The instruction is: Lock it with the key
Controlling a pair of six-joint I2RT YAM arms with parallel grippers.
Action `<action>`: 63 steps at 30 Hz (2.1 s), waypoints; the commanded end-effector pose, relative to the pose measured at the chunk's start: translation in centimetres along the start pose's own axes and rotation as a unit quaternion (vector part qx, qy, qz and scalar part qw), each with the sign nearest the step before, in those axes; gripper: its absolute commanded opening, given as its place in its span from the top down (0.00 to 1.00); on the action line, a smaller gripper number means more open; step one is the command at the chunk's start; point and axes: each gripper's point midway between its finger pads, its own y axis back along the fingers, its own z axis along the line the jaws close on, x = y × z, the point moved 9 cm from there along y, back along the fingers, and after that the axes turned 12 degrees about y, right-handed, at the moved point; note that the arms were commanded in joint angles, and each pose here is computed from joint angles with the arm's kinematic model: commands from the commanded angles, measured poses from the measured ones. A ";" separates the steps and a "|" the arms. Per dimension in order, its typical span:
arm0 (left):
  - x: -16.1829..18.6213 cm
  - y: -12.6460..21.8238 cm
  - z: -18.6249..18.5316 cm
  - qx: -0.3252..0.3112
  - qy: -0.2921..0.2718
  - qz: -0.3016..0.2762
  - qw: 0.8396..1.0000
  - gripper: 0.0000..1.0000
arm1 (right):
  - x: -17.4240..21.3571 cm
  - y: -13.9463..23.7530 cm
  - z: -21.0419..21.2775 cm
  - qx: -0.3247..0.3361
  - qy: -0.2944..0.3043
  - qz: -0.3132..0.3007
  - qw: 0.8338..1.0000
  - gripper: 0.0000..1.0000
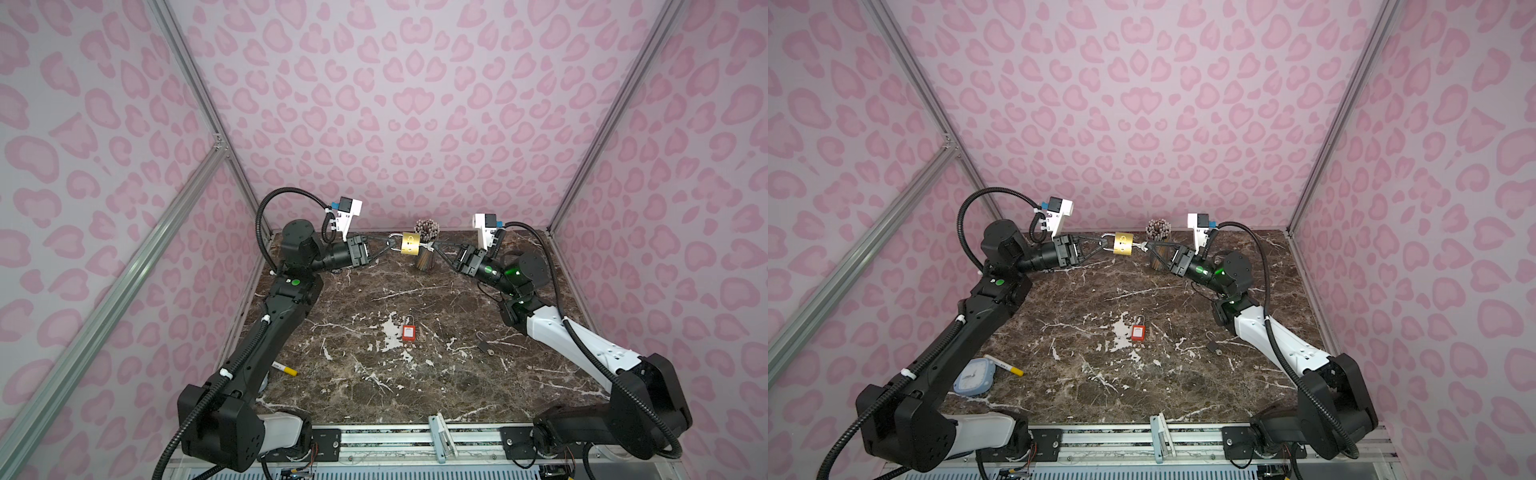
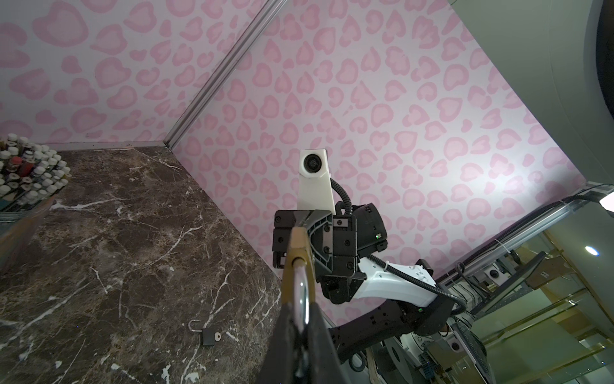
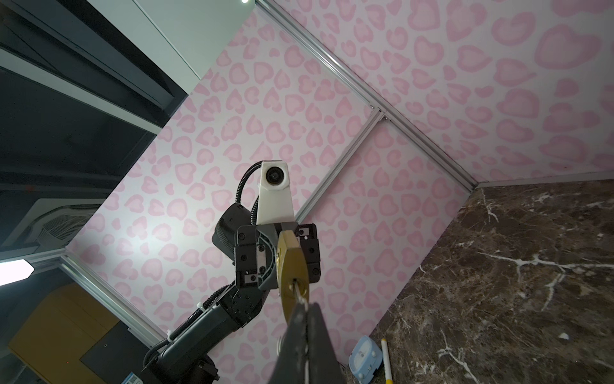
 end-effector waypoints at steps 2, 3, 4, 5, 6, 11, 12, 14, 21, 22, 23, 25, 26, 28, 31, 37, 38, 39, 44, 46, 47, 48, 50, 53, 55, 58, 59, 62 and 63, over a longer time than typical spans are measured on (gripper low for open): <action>-0.4 0.1 -0.9 0.015 -0.036 -0.009 0.999 0.96 | -0.1 0.9 -0.4 0.015 0.007 -0.006 1.000 1.00; -0.4 0.1 -0.9 0.015 -0.035 -0.008 0.999 0.96 | -0.1 1.2 -0.4 0.018 0.007 -0.006 1.000 1.00; -0.4 0.0 -0.9 0.015 -0.035 -0.008 0.999 0.96 | -0.2 1.4 -0.5 0.023 0.007 -0.008 1.000 1.00; -0.4 0.0 -0.8 0.015 -0.034 -0.008 0.999 0.96 | -0.3 1.7 -0.5 0.026 0.007 -0.009 1.000 1.00; -0.4 0.0 -0.8 0.015 -0.034 -0.008 0.999 0.96 | -0.3 2.0 -0.6 0.031 0.008 -0.010 0.999 1.00; -0.4 -0.1 -0.1 0.007 -0.029 -0.006 1.000 0.96 | -0.4 3.5 -1.1 0.060 0.007 -0.013 0.998 1.00; -0.3 -0.2 0.3 0.002 -0.026 -0.003 1.000 0.96 | -0.4 3.9 -1.3 0.070 0.007 -0.017 0.997 1.00; 0.0 -0.4 1.6 -0.013 -0.014 0.005 1.000 0.96 | -0.4 4.8 -1.7 0.092 0.004 -0.022 0.996 1.00; 3.7 -2.6 9.5 -0.116 0.056 0.087 0.988 0.97 | 0.8 8.4 -3.2 0.166 -0.019 -0.039 0.985 1.00; 4.5 -3.2 10.5 -0.135 0.062 0.107 0.983 0.97 | 1.1 9.0 -3.5 0.179 -0.025 -0.043 0.983 1.00; 5.2 -3.7 11.4 -0.152 0.068 0.126 0.978 0.97 | 1.4 9.5 -3.6 0.188 -0.028 -0.045 0.981 1.00; 6.9 -4.9 13.2 -0.188 0.075 0.168 0.965 0.97 | 1.8 10.7 -3.9 0.211 -0.035 -0.052 0.976 1.00; 7.6 -5.5 13.9 -0.200 0.075 0.186 0.959 0.97 | 2.1 11.1 -4.0 0.220 -0.038 -0.053 0.973 1.00; 9.2 -6.7 15.4 -0.232 0.077 0.228 0.943 0.97 | 2.7 12.2 -4.1 0.242 -0.044 -0.055 0.968 1.00; 10.6 -8.0 16.8 -0.252 0.082 0.268 0.926 0.97 | 3.5 13.9 -4.4 0.278 -0.049 -0.060 0.957 1.00; 12.6 -10.1 18.8 -0.277 0.086 0.320 0.902 0.97 | 5.8 16.6 -5.1 0.334 -0.075 -0.053 0.938 1.00; 12.9 -10.4 19.1 -0.281 0.084 0.330 0.897 0.97 | 6.2 16.8 -5.2 0.339 -0.080 -0.049 0.936 1.00; 13.3 -10.9 19.5 -0.285 0.084 0.343 0.891 0.97 | 6.7 17.2 -5.3 0.346 -0.088 -0.048 0.933 1.00; 15.2 -12.4 21.2 -0.289 0.086 0.382 0.874 0.97 | 9.3 18.8 -5.7 0.363 -0.124 -0.054 0.922 1.00; 15.7 -13.0 21.8 -0.285 0.087 0.394 0.870 0.97 | 10.1 19.4 -5.6 0.367 -0.129 -0.059 0.919 1.00; 15.8 -13.3 21.9 -0.279 0.088 0.400 0.869 0.97 | 10.3 19.6 -5.5 0.369 -0.130 -0.061 0.918 1.00; 15.9 -13.7 22.1 -0.277 0.086 0.407 0.866 0.97 | 10.7 19.9 -5.5 0.372 -0.132 -0.062 0.917 1.00; 16.1 -14.3 22.5 -0.281 0.082 0.422 0.858 0.97 | 11.3 20.3 -5.5 0.375 -0.138 -0.064 0.915 1.00; 16.6 -14.5 23.4 -0.287 0.084 0.435 0.849 0.97 | 12.2 20.8 -5.6 0.375 -0.154 -0.069 0.912 1.00; 16.9 -14.5 23.9 -0.289 0.087 0.439 0.846 0.97 | 12.7 21.1 -5.8 0.380 -0.161 -0.070 0.908 1.00; 17.3 -14.5 24.6 -0.290 0.093 0.443 0.843 0.97 | 13.6 21.5 -6.2 0.387 -0.179 -0.068 0.902 1.00; 17.3 -14.6 24.7 -0.290 0.094 0.442 0.844 0.97 | 13.8 21.6 -6.4 0.389 -0.185 -0.065 0.900 1.00; 17.3 -14.8 25.0 -0.288 0.095 0.441 0.845 0.97 | 14.2 21.5 -6.7 0.388 -0.197 -0.056 0.899 1.00; 17.3 -14.9 25.1 -0.290 0.094 0.441 0.844 0.97 | 14.3 21.4 -6.8 0.388 -0.199 -0.054 0.898 1.00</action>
